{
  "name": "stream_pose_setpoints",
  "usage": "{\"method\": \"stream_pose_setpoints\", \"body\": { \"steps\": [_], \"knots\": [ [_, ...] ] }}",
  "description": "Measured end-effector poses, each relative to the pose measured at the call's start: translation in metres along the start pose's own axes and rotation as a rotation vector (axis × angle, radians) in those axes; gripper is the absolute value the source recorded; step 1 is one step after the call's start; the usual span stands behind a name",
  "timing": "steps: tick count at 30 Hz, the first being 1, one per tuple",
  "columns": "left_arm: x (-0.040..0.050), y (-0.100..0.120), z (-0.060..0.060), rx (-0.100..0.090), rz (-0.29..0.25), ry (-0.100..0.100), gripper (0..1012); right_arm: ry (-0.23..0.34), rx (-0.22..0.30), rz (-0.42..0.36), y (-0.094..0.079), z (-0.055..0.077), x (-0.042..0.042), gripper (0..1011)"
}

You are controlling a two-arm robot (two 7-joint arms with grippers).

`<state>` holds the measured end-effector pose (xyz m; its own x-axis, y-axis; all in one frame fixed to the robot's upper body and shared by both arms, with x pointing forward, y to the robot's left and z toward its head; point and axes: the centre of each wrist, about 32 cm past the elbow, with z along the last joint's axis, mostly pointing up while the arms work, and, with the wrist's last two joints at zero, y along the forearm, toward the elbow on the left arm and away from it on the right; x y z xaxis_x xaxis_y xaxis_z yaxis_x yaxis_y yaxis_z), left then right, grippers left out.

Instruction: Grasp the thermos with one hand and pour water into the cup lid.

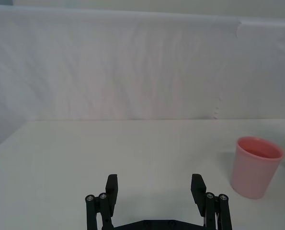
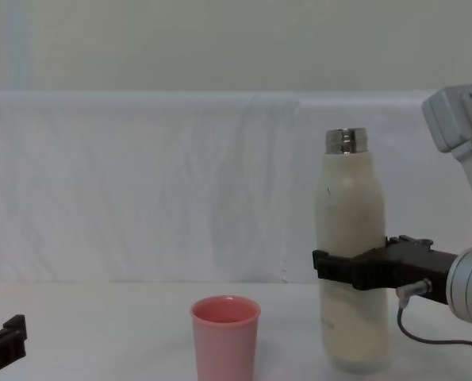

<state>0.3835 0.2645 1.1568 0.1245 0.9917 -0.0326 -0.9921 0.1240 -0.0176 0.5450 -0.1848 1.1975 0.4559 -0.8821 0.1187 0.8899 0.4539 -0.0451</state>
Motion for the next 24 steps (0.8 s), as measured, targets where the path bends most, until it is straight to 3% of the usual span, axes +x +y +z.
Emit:
{"method": "stream_pose_setpoints", "body": {
  "steps": [9, 24],
  "knots": [
    [0.0000, 0.0000, 0.0000, 0.000, 0.000, 0.000, 1001, 0.056, -0.006, 0.013, 0.0007, -0.0056, -0.0007, 951],
    [0.0000, 0.0000, 0.0000, 0.000, 0.000, 0.000, 1001, 0.044, -0.013, 0.015, 0.0013, -0.0074, -0.0016, 951]
  ]
}}
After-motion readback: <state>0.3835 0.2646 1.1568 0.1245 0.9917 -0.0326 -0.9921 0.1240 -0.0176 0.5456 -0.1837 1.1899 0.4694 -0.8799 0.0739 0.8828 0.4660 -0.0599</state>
